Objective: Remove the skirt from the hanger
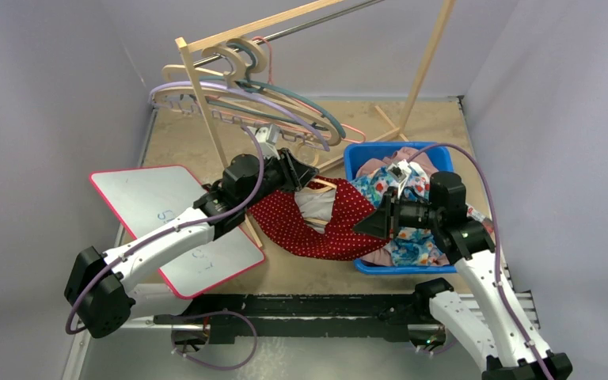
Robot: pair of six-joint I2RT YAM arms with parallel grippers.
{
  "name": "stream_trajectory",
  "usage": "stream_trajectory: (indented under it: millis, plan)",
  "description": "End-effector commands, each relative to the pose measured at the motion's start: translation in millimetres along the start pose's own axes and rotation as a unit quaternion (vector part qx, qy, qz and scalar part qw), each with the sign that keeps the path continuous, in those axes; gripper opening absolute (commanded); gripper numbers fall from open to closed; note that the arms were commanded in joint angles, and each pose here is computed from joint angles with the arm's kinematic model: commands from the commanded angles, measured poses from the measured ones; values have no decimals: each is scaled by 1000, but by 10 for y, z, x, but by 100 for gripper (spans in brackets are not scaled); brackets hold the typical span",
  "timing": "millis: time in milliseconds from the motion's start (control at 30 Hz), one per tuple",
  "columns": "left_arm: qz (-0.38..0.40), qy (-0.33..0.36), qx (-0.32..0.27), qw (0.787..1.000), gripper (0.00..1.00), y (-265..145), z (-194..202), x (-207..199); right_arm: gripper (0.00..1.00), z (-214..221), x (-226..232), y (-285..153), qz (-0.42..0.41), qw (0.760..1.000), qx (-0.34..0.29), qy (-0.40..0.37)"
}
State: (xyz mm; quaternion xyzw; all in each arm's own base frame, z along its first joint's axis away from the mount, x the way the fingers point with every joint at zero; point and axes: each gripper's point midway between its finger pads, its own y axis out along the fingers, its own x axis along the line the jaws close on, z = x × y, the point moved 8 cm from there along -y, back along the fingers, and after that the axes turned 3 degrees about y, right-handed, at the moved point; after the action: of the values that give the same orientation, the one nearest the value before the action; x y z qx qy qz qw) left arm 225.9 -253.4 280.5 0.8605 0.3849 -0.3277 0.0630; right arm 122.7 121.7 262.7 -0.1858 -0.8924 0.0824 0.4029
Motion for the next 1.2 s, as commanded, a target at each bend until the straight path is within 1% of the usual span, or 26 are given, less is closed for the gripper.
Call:
stream_trajectory:
  millis: [0, 33, 67, 100, 133, 200, 300, 333, 400, 500, 533, 633, 733, 800, 933, 967, 1067, 1167]
  plan:
    - [-3, 12, -11, 1000, 15, 5, -57, -10, 0, -146, 281, -61, -84, 992, -41, -83]
    - [-6, 16, -11, 1000, 8, 3, -81, -23, 0, -149, 285, -66, -82, 992, -43, -84]
    - [-9, 20, -13, 1000, 2, -2, -114, -35, 0, -151, 285, -68, -78, 992, -46, -83]
    - [-12, 24, -14, 1000, 0, -9, -136, -41, 1, -150, 278, -69, -72, 993, -48, -81]
    - [-13, 27, -17, 999, 0, -25, -171, -63, 5, -151, 265, -67, -64, 994, -51, -76]
    - [-20, 33, -25, 999, 0, -63, -229, -80, 20, -152, 230, -67, -38, 995, -61, -62]
    - [-25, 33, -51, 998, 0, -156, -333, -112, 47, -107, 191, -71, -13, 996, -74, -37]
    - [-25, 31, -59, 997, 0, -190, -363, -123, 54, -89, 186, -79, -6, 996, -80, -31]
    - [-18, 24, -74, 997, 0, -250, -416, -164, 63, -10, 191, -115, 9, 996, -86, -12]
    - [-11, 9, -98, 995, 0, -330, -488, -210, 83, 46, 260, -243, 50, 989, -141, -2]
    - [-8, 2, -106, 994, 0, -351, -507, -221, 89, 66, 295, -277, 50, 986, -161, -4]
    - [-1, -10, -126, 992, 0, -399, -551, -247, 93, 123, 354, -345, 42, 977, -209, -11]
    - [7, -17, -137, 990, 0, -423, -590, -276, 93, 162, 349, -410, 64, 968, -241, -20]
    - [19, -24, -142, 989, 0, -433, -611, -310, 88, 175, 352, -433, 64, 964, -258, -32]
    - [25, -31, -150, 988, 0, -461, -645, -342, 74, 181, 385, -501, 72, 954, -284, -58]
    - [25, -33, -152, 988, 0, -471, -645, -339, 69, 183, 385, -522, 81, 952, -290, -61]
    - [30, -37, -151, 987, 0, -490, -639, -349, 47, 157, 395, -598, 105, 938, -324, -63]
    - [39, -43, -150, 987, 0, -489, -629, -359, 26, 40, 411, -647, 114, 921, -368, -61]
